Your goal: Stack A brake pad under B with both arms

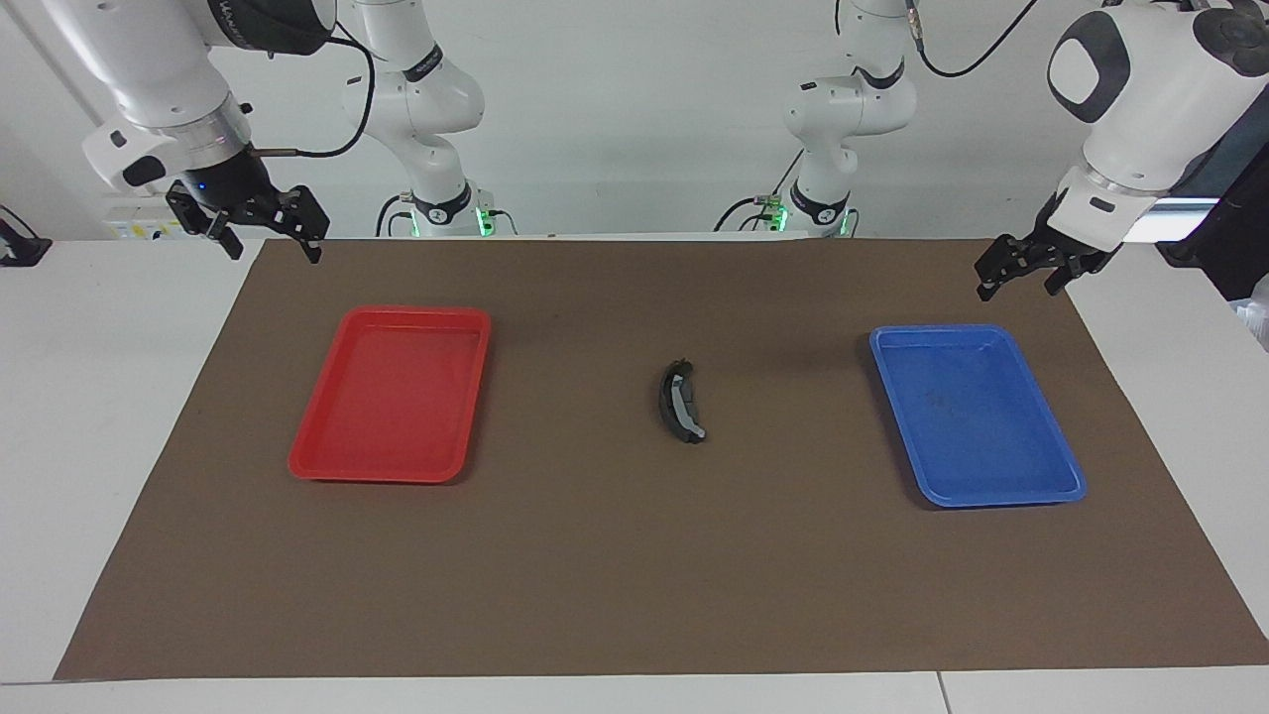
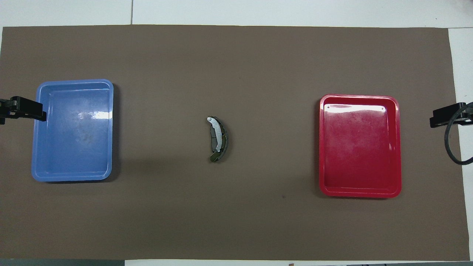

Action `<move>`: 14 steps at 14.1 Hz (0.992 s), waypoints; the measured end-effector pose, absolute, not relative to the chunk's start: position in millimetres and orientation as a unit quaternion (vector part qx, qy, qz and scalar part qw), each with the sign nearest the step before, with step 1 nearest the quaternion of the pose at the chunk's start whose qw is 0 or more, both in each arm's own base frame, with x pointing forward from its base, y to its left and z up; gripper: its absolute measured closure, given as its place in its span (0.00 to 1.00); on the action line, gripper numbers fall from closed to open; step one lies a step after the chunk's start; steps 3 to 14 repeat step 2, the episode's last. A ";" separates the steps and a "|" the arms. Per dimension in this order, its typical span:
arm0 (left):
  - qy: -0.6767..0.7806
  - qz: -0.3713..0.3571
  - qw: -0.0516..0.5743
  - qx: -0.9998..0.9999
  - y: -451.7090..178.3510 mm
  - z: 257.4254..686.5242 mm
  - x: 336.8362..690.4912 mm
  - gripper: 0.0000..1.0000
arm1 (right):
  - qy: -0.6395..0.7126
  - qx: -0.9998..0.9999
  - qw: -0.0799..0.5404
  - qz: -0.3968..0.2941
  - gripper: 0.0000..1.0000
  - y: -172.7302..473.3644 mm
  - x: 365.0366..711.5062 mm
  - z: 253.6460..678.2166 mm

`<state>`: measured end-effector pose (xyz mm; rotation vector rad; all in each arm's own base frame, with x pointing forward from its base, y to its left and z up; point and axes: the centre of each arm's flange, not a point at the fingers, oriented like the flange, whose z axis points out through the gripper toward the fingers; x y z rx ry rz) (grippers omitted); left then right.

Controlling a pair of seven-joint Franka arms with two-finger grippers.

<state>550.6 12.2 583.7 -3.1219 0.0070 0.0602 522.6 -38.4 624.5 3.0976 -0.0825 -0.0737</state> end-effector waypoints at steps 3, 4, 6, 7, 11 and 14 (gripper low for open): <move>0.002 0.019 0.010 -1.000 12.2 583.7 550.6 0.00 | -0.029 0.999 0.021 -0.024 0.00 -40.6 522.5 624.5; 0.002 0.019 0.010 -1.000 12.2 583.7 550.6 0.00 | -0.029 0.999 0.021 -0.024 0.00 -40.6 522.5 624.5; 0.002 0.019 0.010 -1.000 12.2 583.7 550.6 0.00 | -0.029 0.999 0.021 -0.024 0.00 -40.6 522.5 624.5; 0.002 0.019 0.010 -1.000 12.2 583.7 550.6 0.00 | -0.029 0.999 0.021 -0.024 0.00 -40.6 522.5 624.5; 0.002 0.019 0.010 -1.000 12.2 583.7 550.6 0.00 | -0.029 0.999 0.021 -0.024 0.00 -40.6 522.5 624.5; 0.002 0.019 0.010 -1.000 12.2 583.7 550.6 0.00 | -0.029 0.999 0.021 -0.024 0.00 -40.6 522.5 624.5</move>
